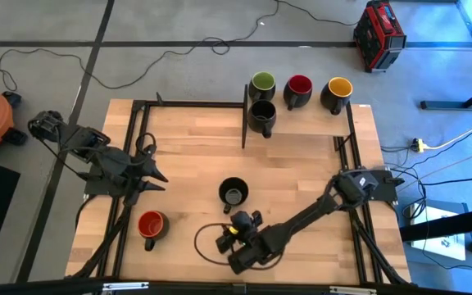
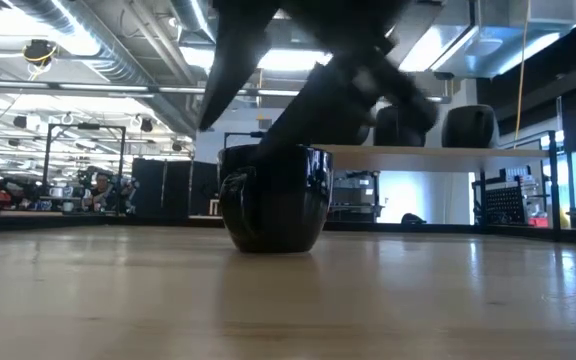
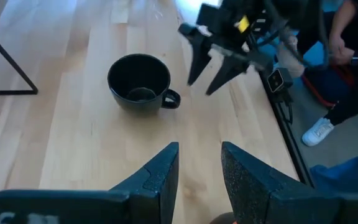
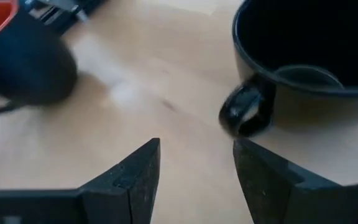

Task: Place coffee mugs
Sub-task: Put the black mug on the shelf

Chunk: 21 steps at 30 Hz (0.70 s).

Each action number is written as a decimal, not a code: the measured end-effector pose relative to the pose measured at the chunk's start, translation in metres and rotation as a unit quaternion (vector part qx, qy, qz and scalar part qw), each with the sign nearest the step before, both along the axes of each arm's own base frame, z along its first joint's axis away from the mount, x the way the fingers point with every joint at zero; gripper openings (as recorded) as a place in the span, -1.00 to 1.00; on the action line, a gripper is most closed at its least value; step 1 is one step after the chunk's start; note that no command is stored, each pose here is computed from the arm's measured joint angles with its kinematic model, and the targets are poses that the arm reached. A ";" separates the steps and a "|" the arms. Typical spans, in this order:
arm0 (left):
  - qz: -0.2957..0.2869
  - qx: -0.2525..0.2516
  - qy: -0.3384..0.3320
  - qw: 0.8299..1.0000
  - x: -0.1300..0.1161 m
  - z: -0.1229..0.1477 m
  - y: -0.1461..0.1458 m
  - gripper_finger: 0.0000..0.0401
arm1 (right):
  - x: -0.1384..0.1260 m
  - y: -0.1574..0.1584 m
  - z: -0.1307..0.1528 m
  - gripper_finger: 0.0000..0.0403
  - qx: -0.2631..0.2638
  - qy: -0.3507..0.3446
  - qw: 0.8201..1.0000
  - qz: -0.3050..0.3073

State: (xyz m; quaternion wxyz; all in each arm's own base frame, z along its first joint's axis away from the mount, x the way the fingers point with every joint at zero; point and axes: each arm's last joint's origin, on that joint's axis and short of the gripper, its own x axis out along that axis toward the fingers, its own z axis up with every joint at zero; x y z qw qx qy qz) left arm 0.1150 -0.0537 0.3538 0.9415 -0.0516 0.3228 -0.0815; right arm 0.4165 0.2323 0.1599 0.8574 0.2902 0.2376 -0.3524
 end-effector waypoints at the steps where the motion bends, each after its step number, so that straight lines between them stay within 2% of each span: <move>1: 0.000 0.000 0.000 1.000 0.000 0.000 0.000 -0.43 | 0.004 -0.003 -0.003 -0.05 0.001 -0.003 1.000 -0.006; 5: 0.000 0.000 0.000 1.000 0.000 0.000 0.000 -0.43 | 0.017 -0.018 -0.018 -0.05 0.005 -0.004 1.000 -0.026; 13: 0.000 0.000 0.000 1.000 0.000 0.000 0.000 -0.43 | 0.027 -0.045 -0.022 -0.06 0.022 0.000 0.997 -0.067; 17: 0.000 0.000 0.000 1.000 0.000 0.000 0.000 -0.43 | 0.028 -0.051 -0.024 -0.06 0.038 0.012 0.996 -0.078; 21: 0.000 0.001 0.000 1.000 0.000 0.000 0.000 -0.43 | 0.021 -0.053 -0.026 -0.06 0.025 0.032 0.994 -0.097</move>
